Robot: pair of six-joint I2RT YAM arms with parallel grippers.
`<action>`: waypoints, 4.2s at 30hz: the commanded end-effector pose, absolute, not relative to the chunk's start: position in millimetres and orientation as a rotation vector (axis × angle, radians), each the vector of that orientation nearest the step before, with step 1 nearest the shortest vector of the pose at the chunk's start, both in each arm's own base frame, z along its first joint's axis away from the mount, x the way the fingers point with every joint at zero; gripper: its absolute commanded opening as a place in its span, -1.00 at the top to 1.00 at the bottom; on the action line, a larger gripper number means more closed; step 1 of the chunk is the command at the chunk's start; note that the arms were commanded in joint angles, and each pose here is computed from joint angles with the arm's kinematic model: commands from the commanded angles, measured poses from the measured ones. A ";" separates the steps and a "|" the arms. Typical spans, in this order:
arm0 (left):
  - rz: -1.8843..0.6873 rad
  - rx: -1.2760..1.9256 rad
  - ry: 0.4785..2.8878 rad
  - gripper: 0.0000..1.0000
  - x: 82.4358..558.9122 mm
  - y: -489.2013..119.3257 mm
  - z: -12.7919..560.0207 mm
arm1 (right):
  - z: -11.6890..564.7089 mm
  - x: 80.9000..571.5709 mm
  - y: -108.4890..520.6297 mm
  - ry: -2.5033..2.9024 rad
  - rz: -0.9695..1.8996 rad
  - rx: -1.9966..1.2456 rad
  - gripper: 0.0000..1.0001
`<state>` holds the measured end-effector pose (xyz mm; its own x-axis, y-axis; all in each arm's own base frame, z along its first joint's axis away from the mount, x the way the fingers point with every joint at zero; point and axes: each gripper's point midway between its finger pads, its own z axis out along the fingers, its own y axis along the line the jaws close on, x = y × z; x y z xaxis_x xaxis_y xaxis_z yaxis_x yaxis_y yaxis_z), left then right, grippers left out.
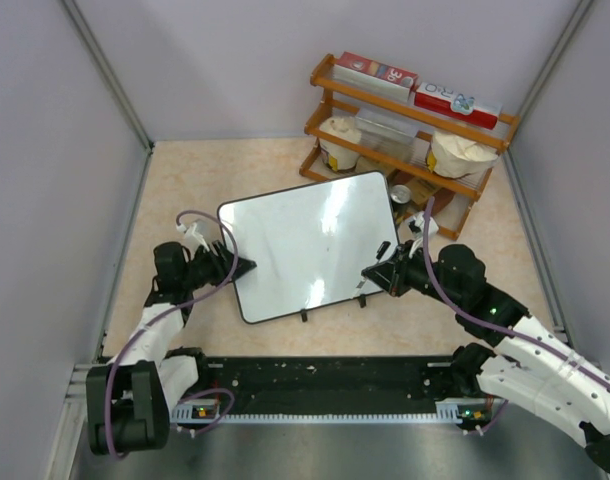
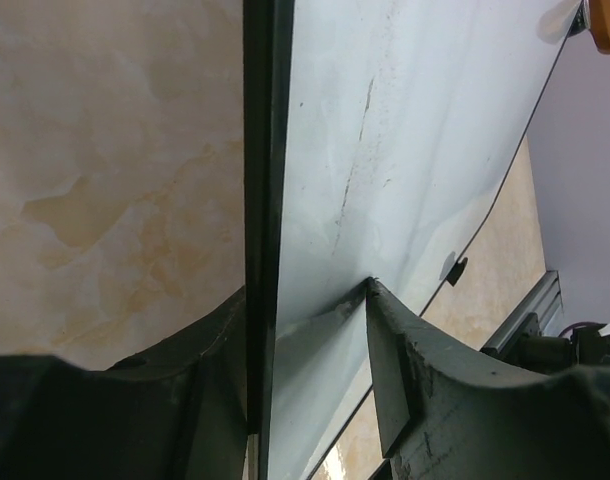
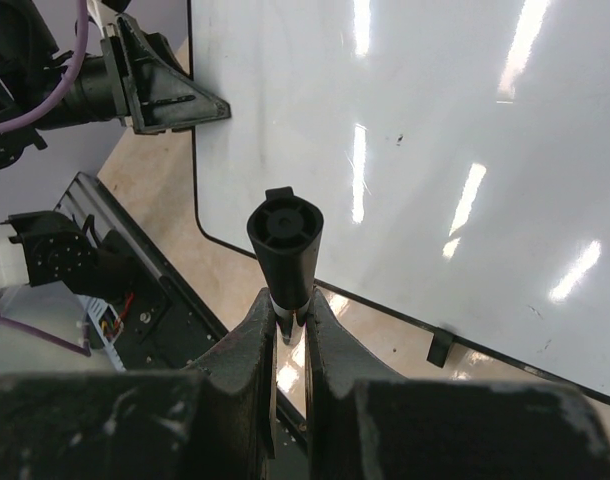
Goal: Write a sentence on the whiteboard
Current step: Hold the whiteboard at the center of the board, then write a sentence on the whiteboard.
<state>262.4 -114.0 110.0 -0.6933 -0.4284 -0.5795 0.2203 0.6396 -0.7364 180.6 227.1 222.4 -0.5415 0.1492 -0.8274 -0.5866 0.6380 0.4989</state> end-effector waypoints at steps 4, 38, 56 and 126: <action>-1.029 -0.054 2.028 0.02 256.7 -115.6 116.8 | 243.2 186.6 230.5 1.848 1.016 -0.336 1.00; -0.876 -0.047 1.884 -0.49 278.9 -99.0 153.1 | 329.6 250.4 315.3 1.512 1.083 -0.597 1.00; -0.791 -0.011 1.813 0.04 275.6 -91.7 140.8 | 337.6 293.5 358.9 1.396 1.122 -0.583 1.00; -0.788 -0.054 1.794 1.00 270.4 -89.1 133.8 | 328.7 308.0 374.7 1.380 0.817 -0.439 1.00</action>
